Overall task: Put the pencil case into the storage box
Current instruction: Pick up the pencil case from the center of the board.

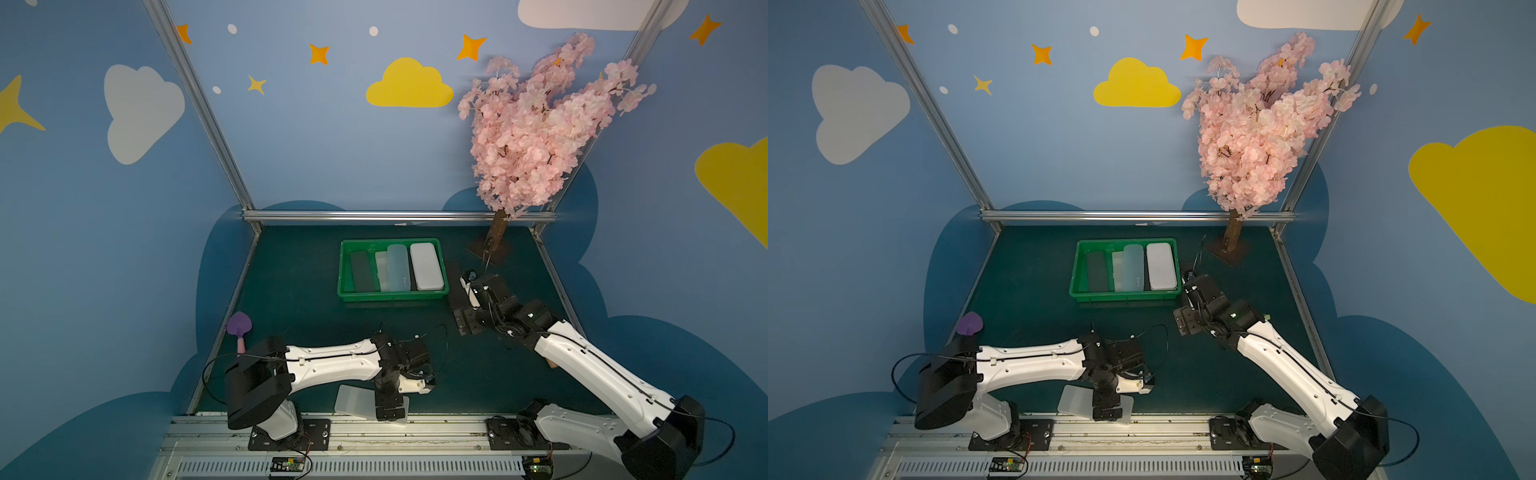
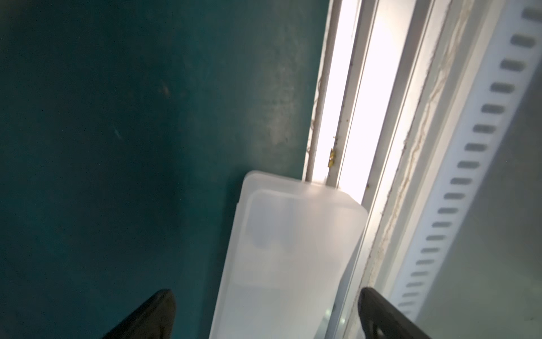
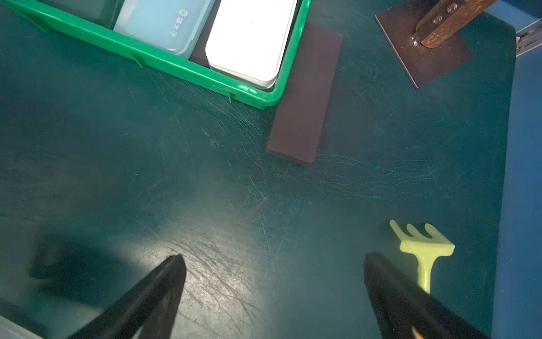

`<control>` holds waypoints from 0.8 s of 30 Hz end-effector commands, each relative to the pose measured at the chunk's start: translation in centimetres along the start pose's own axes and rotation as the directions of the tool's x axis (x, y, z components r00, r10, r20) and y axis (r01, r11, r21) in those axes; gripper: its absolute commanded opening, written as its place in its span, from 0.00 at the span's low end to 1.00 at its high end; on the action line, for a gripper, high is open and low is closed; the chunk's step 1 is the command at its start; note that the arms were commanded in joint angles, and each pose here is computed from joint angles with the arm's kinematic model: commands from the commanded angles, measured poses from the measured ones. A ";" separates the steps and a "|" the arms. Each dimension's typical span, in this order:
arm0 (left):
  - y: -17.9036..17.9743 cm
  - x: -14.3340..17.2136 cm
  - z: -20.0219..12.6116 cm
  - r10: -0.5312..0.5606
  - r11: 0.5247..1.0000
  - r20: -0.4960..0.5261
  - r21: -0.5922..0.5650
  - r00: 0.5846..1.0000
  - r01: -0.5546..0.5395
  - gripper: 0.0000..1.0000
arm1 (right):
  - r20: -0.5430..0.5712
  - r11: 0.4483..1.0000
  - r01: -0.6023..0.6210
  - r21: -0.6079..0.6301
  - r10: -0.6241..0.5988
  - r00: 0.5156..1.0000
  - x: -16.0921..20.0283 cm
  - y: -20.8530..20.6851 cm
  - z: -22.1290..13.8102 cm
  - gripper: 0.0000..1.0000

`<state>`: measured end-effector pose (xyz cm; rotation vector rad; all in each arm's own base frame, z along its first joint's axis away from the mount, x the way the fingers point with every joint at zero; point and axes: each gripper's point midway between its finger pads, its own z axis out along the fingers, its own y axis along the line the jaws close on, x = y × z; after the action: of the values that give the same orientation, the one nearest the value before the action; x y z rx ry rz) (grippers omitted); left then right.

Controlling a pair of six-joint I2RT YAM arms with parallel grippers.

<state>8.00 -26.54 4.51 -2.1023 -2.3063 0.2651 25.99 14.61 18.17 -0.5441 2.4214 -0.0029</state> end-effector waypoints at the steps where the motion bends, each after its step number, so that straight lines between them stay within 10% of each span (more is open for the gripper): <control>1: 0.5 -0.9 1.2 0.037 0.999 0.031 -0.030 0.999 -0.036 1.00 | 0.000 1.000 -0.021 0.013 0.021 1.000 0.4 -0.5 -0.1 0.99; 24: -1.5 2.0 2.9 0.051 0.996 -0.077 0.071 0.996 -0.046 1.00 | -0.034 0.998 -0.058 -0.013 0.058 0.998 -0.2 0.4 1.7 0.99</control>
<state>6.67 -26.84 2.73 -2.1371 -2.2246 0.3259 26.44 14.87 16.57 -0.5207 2.4804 -0.0037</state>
